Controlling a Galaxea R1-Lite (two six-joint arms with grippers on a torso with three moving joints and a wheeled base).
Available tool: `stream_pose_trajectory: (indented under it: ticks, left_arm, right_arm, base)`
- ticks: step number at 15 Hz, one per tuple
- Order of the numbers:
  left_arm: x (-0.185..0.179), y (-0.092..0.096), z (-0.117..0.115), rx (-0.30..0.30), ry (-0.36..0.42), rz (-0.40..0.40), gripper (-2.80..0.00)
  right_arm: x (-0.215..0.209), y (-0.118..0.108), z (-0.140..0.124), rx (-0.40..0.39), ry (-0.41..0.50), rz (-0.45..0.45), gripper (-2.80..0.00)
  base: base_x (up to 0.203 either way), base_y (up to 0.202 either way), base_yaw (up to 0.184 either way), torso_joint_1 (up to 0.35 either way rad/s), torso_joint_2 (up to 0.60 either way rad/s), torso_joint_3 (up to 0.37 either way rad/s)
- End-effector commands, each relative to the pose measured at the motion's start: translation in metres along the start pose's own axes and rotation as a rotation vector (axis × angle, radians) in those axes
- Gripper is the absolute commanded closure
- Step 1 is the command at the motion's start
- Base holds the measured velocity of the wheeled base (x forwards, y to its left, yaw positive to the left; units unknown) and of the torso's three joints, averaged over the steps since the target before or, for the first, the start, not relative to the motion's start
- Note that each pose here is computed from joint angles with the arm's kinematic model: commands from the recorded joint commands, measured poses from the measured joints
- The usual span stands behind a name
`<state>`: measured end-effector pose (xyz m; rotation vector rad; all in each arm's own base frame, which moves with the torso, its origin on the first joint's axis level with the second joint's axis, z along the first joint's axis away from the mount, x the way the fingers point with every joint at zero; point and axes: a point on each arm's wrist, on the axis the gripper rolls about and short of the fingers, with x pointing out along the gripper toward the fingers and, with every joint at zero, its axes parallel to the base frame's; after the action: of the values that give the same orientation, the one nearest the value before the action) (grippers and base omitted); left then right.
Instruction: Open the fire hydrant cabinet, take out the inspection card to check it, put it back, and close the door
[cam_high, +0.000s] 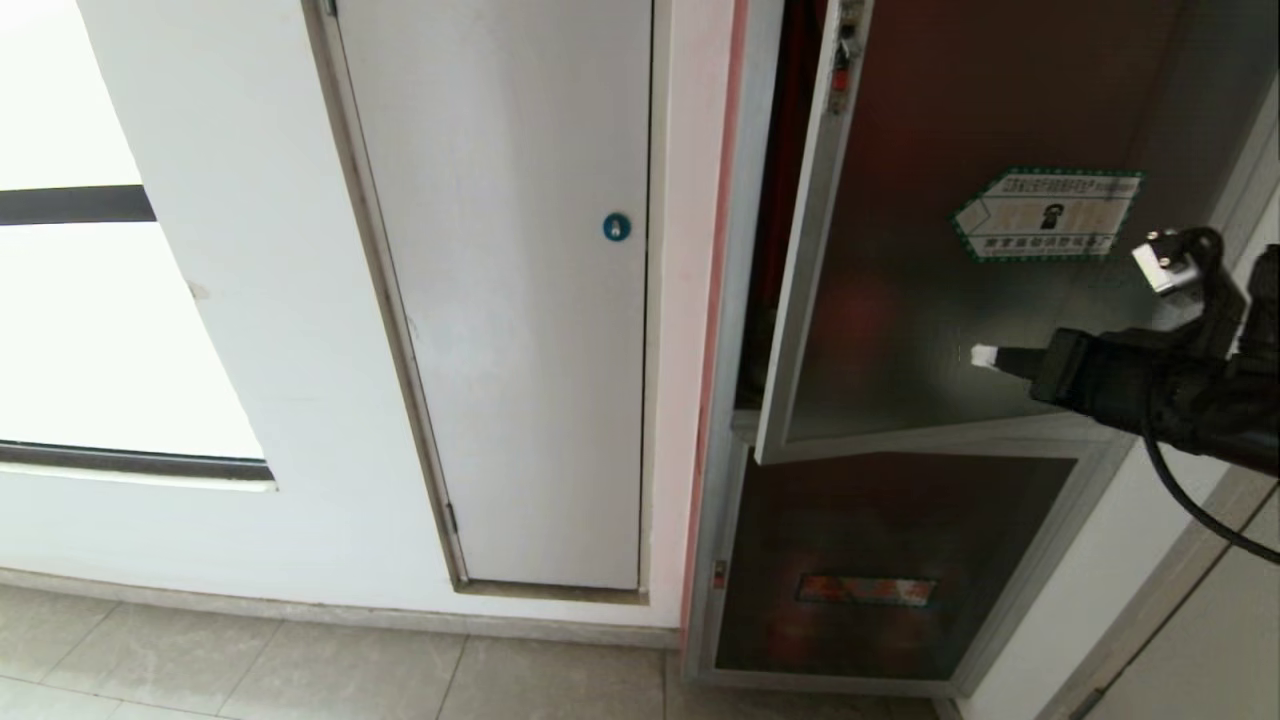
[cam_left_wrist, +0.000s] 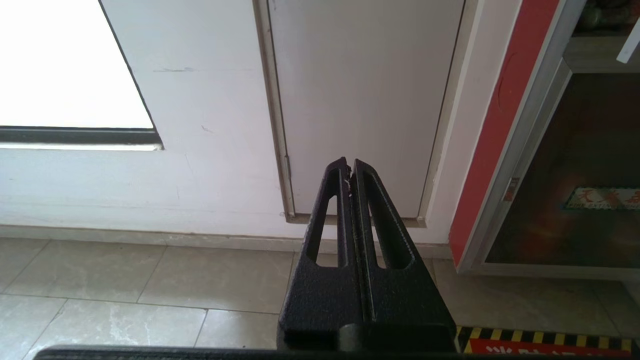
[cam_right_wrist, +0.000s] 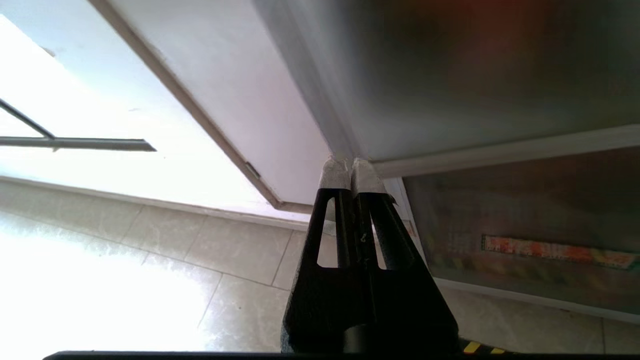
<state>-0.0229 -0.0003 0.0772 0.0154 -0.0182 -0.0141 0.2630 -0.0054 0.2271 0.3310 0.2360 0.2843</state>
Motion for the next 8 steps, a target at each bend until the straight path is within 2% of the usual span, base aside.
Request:
stream_pose_trajectory:
  ticks: [1, 3, 6, 8]
  left_arm:
    - [0.000, 0.000, -0.002, 0.000, 0.006, 0.000, 0.00]
    - [0.000, 0.000, -0.002, 0.000, 0.005, 0.000, 0.00]
    - [0.001, 0.000, -0.002, 0.000, 0.007, 0.000, 0.00]
    - [0.000, 0.000, -0.002, 0.000, 0.006, -0.001, 0.00]
  right_arm:
    - [-0.053, 0.022, 0.002, -0.046, -0.085, 0.044, 0.00]
    - [-0.085, 0.036, -0.008, -0.073, -0.096, 0.105, 0.00]
    - [-0.127, 0.059, -0.031, -0.124, -0.039, 0.217, 0.00]
    - [-0.157, 0.066, -0.045, -0.160, -0.036, 0.254, 0.00]
  base:
    - [0.000, 0.000, 0.000, 0.000, 0.00, 0.000]
    - [0.000, 0.000, 0.000, 0.000, 0.00, 0.000]
    - [0.000, 0.000, 0.000, 0.000, 0.00, 0.000]
    - [0.000, 0.000, 0.000, 0.000, 0.00, 0.000]
